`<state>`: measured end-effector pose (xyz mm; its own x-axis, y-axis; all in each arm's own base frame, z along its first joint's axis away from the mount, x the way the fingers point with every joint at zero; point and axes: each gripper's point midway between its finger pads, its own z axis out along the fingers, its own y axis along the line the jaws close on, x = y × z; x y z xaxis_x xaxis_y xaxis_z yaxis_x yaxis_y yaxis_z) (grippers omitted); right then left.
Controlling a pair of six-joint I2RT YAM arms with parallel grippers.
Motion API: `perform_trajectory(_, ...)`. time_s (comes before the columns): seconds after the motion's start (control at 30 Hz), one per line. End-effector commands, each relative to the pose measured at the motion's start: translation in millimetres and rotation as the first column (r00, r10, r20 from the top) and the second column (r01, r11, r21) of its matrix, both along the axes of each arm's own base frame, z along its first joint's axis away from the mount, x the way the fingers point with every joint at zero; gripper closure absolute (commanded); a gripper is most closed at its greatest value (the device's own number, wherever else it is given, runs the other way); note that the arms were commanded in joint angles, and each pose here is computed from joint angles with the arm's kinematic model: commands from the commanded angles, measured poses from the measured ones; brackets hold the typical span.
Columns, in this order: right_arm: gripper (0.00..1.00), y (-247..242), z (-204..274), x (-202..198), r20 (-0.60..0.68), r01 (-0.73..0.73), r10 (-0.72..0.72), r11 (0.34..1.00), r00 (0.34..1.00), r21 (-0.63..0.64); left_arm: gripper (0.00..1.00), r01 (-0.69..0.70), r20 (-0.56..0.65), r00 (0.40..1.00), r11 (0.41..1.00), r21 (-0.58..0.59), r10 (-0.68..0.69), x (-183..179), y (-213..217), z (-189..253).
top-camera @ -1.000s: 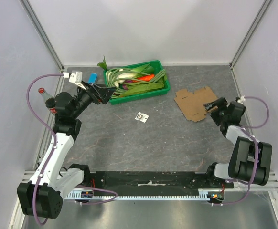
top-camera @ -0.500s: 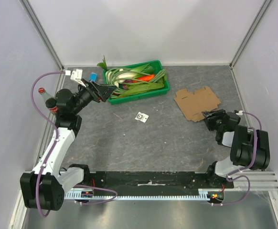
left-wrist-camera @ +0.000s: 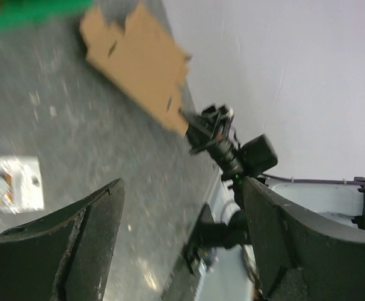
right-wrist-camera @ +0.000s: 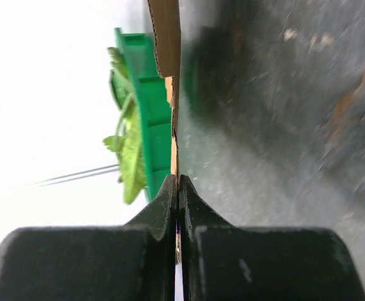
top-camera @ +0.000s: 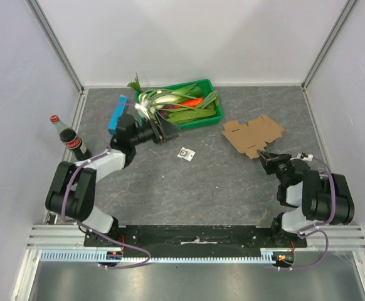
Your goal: Fold the paper box
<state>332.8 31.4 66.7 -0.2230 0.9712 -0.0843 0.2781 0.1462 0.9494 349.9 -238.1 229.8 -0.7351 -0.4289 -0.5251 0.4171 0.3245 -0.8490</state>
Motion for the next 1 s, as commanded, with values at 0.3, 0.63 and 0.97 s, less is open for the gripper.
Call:
perform_trajectory(0.3, 1.0, 21, 56, -49, 0.153, 0.056, -0.08, 0.986, 0.985, 0.158, 0.14, 0.073, -0.247, 0.959, 0.966, -0.249, -0.137, -43, -142, -34)
perform_trajectory(0.63, 1.0, 26, 74, -71, 0.208, 0.033, -0.066, 0.987, 0.976, 0.156, 0.16, 0.082, -0.204, 0.966, 0.937, -0.34, -0.158, -66, -184, -23)
perform_trajectory(0.97, 1.0, 38, 89, -77, 0.252, -0.047, 0.01, 0.989, 0.968, 0.139, 0.08, 0.063, -0.122, 0.984, 0.896, -0.439, -0.129, -77, -164, 0)
